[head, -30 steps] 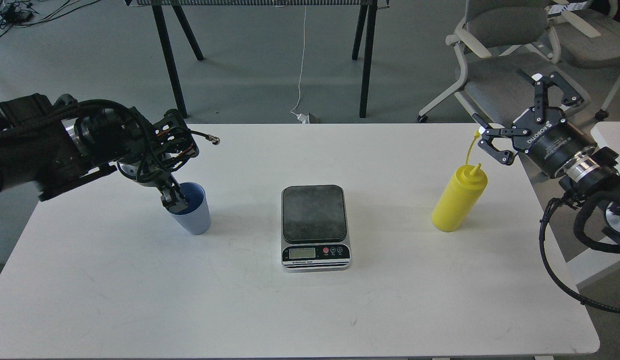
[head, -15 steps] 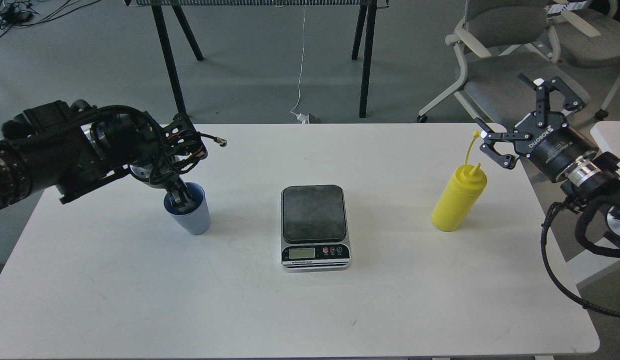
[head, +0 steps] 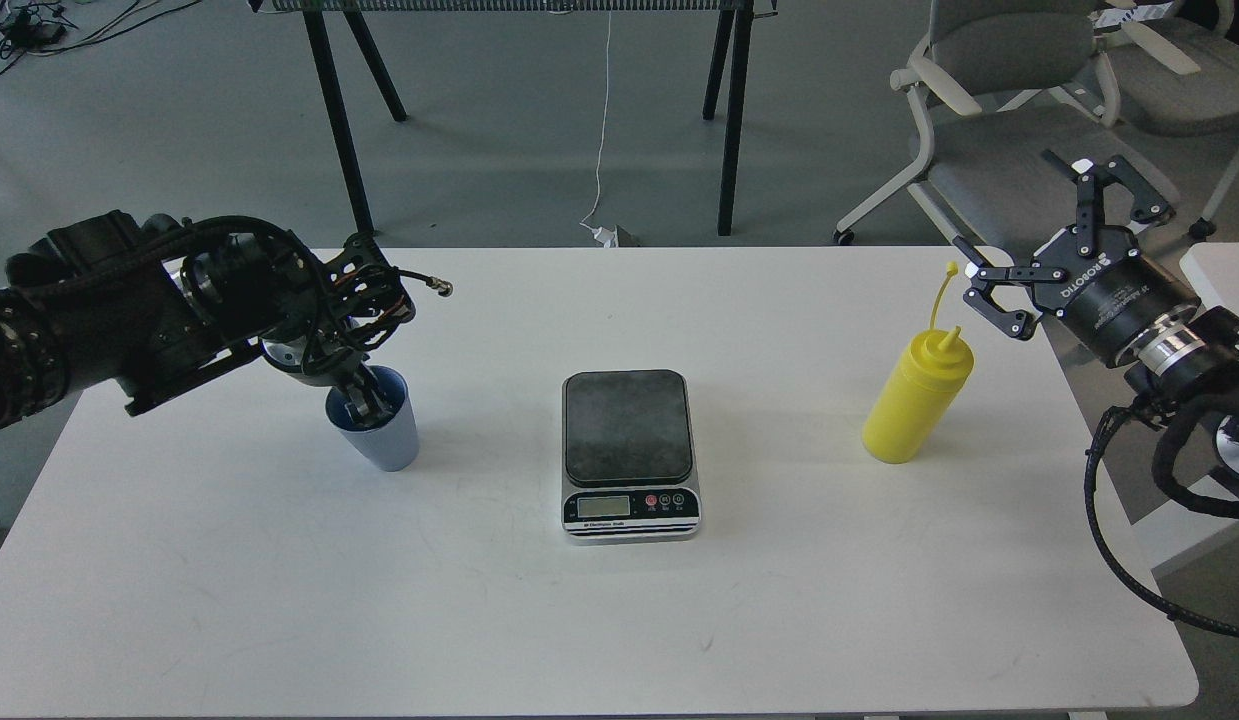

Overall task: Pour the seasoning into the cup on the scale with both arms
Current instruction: 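Lift the blue cup with the left gripper and carry it over the scale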

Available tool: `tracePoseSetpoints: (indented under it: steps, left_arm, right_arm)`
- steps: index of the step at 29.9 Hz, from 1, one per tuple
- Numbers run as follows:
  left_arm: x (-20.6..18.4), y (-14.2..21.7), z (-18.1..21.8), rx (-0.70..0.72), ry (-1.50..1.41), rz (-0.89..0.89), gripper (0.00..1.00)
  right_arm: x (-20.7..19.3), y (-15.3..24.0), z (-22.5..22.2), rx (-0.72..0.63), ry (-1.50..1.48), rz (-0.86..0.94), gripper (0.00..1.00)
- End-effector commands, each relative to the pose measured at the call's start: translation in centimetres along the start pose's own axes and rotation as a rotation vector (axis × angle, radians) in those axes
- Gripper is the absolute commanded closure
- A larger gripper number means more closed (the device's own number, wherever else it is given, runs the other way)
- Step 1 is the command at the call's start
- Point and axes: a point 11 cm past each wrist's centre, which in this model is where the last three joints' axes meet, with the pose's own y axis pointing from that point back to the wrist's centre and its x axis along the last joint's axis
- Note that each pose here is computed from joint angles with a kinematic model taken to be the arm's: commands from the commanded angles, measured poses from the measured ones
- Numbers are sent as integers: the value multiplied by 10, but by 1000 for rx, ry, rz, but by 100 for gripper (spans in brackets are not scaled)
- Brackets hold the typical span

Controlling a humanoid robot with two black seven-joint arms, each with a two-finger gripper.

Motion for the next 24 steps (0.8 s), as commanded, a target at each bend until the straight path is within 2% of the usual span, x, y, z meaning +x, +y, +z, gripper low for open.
tracePoseSetpoints:
  steps: [1,18,24]
  left_arm:
    - [4,0,1,-3,-17,31,98]
    - [14,9,-4,-10,22,91,100]
    - [24,24,-16,22,15,102,100]
  right_arm:
    - [1,1,2,-2,-2,4,1]
    - [4,4,4,-6,-5,12,1]
    - [4,4,5,-8,-5,13,1]
